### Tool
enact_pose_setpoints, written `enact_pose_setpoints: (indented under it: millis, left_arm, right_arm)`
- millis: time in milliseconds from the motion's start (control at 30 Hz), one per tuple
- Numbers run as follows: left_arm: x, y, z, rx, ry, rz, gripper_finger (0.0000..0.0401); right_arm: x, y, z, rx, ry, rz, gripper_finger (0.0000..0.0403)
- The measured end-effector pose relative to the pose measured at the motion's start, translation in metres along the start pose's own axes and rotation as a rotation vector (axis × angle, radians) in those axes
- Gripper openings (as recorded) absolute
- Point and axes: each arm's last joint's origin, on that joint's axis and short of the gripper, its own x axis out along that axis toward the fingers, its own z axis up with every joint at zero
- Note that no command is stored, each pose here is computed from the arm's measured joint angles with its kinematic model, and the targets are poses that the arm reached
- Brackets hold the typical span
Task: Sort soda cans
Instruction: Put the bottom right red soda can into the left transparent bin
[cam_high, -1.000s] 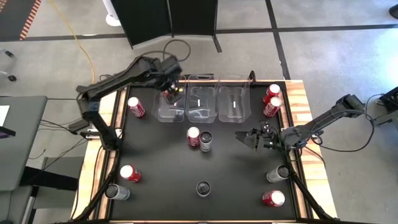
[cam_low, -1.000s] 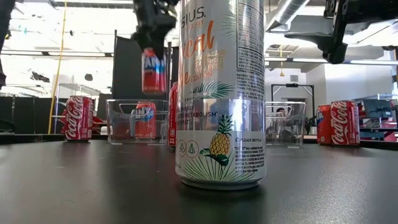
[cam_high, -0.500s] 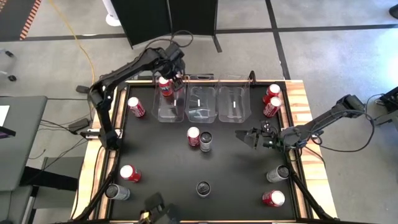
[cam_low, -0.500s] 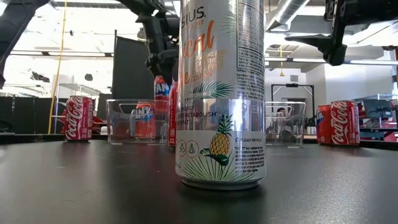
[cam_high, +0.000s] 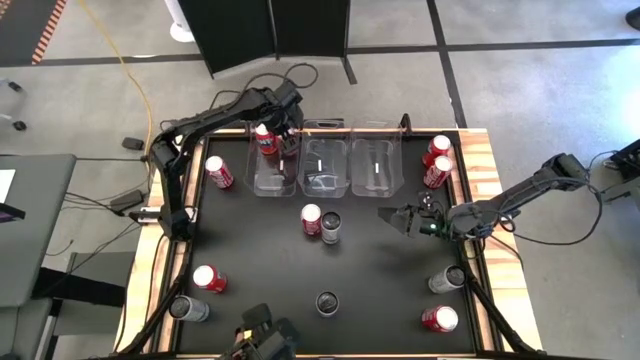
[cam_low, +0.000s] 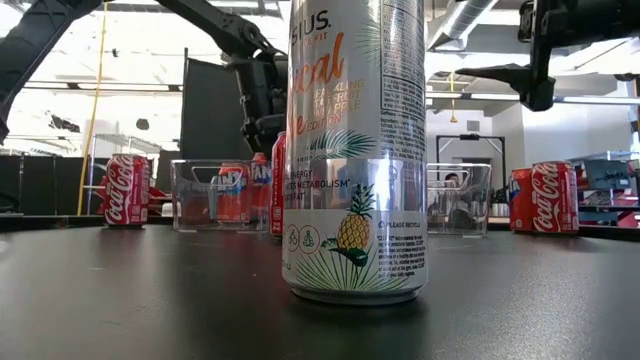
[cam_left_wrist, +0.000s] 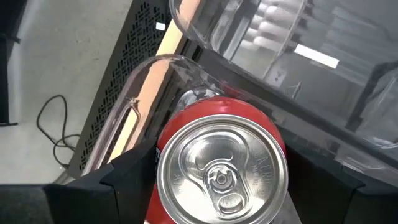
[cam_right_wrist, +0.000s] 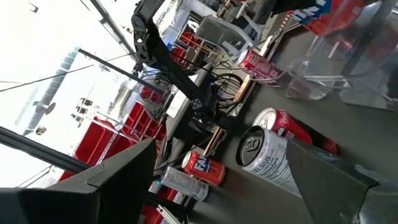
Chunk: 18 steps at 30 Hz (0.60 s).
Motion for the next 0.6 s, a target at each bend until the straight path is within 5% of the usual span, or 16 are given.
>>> enact_pose_setpoints:
  millis: [600]
  left_arm:
    - [0.019, 0.011, -0.007, -0.013, -0.043, 0.043, 0.0313]
  right_arm:
    - [0.001, -0.001, 0.001, 0.034, -0.022, -0.019, 0.0372]
